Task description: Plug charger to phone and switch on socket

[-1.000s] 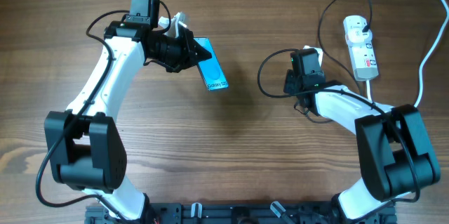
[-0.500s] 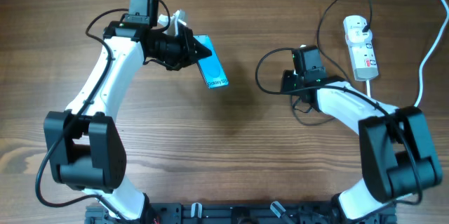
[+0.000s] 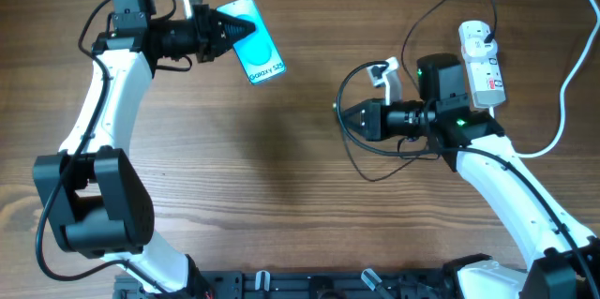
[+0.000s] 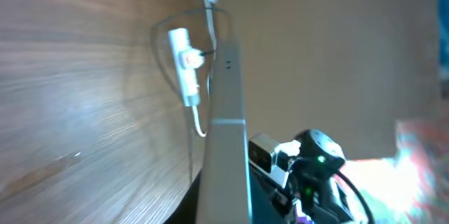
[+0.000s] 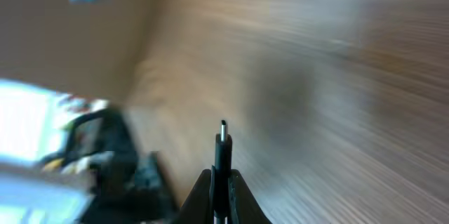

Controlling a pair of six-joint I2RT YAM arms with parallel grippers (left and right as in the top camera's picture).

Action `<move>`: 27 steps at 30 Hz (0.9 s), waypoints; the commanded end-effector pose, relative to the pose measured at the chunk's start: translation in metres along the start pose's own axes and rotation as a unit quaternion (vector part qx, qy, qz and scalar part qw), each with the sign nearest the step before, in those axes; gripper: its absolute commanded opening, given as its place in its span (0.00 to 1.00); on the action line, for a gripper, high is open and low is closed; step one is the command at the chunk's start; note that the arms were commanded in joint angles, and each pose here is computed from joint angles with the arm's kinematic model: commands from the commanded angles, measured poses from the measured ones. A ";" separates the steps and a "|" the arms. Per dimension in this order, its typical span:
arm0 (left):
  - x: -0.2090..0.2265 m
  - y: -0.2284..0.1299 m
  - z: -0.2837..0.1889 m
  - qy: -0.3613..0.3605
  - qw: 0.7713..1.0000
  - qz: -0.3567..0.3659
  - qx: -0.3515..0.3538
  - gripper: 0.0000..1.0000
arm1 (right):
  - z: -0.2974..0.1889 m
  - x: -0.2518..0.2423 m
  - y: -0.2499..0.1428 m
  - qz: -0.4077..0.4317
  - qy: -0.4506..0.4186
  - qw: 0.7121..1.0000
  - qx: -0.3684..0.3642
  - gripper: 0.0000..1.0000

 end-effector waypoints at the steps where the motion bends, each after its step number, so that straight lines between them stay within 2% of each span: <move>1: -0.021 -0.004 0.006 -0.063 0.998 0.022 0.020 0.04 | 0.000 0.033 -0.033 -0.029 0.147 0.985 0.080 0.04; 5: -0.028 -0.006 0.015 -0.075 0.996 0.038 0.029 0.04 | 0.004 0.030 -0.032 -0.016 0.165 0.984 0.066 0.05; 12: -0.045 -0.008 0.037 -0.099 0.989 0.098 0.044 0.04 | 0.010 0.059 -0.028 -0.037 0.215 0.976 0.024 0.04; 27: -0.056 -0.014 0.033 -0.137 0.984 0.093 0.059 0.04 | 0.037 0.049 -0.004 0.036 0.247 0.968 -0.003 0.04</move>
Point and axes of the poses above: each gripper's point midway between its finger pads, its own z axis out along the fingers, its own x axis along the line the jaws close on, y = z × x, the point moved 2 cm from there along -z, back along the fingers, and after that the axes turned 13 degrees about z, right-handed, at the moved point
